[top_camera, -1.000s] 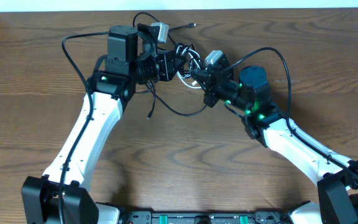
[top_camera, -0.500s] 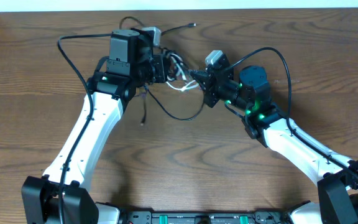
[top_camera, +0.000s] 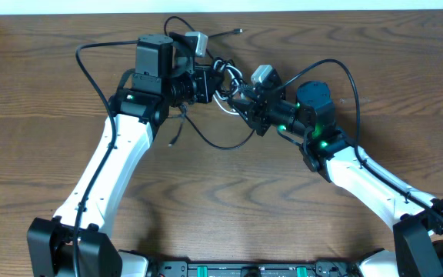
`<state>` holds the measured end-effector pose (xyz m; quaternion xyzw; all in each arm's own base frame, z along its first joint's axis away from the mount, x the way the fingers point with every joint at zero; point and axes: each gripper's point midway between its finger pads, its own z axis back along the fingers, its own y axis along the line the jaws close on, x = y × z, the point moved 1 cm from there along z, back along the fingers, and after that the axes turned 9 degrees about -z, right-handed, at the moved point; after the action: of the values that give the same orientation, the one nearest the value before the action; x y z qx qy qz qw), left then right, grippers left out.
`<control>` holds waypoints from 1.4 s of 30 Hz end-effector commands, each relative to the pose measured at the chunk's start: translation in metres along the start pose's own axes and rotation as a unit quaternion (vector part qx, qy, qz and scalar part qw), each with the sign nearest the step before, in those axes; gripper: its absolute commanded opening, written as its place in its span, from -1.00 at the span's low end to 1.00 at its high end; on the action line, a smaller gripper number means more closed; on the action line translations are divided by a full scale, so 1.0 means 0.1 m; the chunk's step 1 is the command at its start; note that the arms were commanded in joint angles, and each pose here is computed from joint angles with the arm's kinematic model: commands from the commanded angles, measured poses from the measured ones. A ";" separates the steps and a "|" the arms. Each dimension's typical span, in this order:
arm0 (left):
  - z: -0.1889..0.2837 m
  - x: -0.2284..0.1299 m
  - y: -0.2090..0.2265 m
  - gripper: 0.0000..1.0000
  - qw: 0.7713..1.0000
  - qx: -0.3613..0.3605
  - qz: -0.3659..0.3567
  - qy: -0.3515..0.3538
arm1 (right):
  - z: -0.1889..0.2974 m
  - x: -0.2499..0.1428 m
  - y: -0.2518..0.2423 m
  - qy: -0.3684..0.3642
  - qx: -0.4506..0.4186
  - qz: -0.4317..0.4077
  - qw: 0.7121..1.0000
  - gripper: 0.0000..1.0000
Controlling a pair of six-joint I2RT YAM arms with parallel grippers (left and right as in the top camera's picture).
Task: Untangle cables
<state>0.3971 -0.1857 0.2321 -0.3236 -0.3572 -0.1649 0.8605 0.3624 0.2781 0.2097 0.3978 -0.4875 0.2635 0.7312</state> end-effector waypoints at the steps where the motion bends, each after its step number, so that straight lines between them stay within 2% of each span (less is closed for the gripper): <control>1: -0.04 -0.03 -0.25 -0.85 0.998 -0.051 -0.020 0.008 | 0.03 0.09 0.10 -0.006 0.011 0.007 1.000 -0.15; 5: -0.09 -0.04 -0.38 -0.85 0.997 -0.064 -0.033 0.009 | 0.03 0.00 0.05 0.012 -0.001 -0.005 1.000 -0.19; 6: -0.10 -0.05 -0.40 -0.85 0.997 -0.065 -0.035 0.009 | 0.03 -0.03 0.01 0.016 -0.011 -0.009 1.000 -0.35; 9: -0.10 -0.04 -0.38 -0.85 0.997 -0.062 -0.034 0.008 | 0.04 -0.06 -0.04 0.021 -0.027 -0.014 0.999 -0.55; 12: -0.08 -0.03 -0.35 -0.85 0.998 -0.059 -0.032 0.006 | 0.05 -0.05 -0.07 0.020 -0.030 -0.015 0.999 -0.98; 19: -0.08 -0.02 -0.33 -0.85 0.998 -0.054 -0.032 0.005 | 0.05 -0.06 -0.09 0.022 -0.031 -0.017 0.999 -0.98; 24: -0.09 -0.01 -0.12 -0.85 0.999 0.010 -0.032 0.000 | 0.06 -0.05 -0.09 0.020 -0.031 -0.016 0.999 -0.98; 29: 0.01 -0.08 0.40 -0.85 0.985 0.168 -0.035 0.013 | 0.06 -0.04 -0.02 0.020 -0.006 -0.014 1.000 -0.98; 31: 0.04 -0.10 0.48 -0.85 0.982 0.187 -0.031 0.016 | 0.07 -0.04 -0.02 0.020 -0.002 -0.015 1.000 -0.98; 39: 0.17 -0.15 0.72 -0.85 0.977 0.213 -0.005 0.027 | 0.08 0.04 0.05 0.006 0.024 -0.004 1.000 -0.98; 42: 0.23 -0.17 0.80 -0.85 0.975 0.222 0.004 0.029 | 0.10 0.16 0.20 -0.014 0.068 0.016 0.997 -0.98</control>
<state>0.4113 -0.1291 0.1995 -0.1491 -0.3572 -0.1008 0.9165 0.3557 0.2772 0.2139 0.4161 -0.4773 0.2795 0.7217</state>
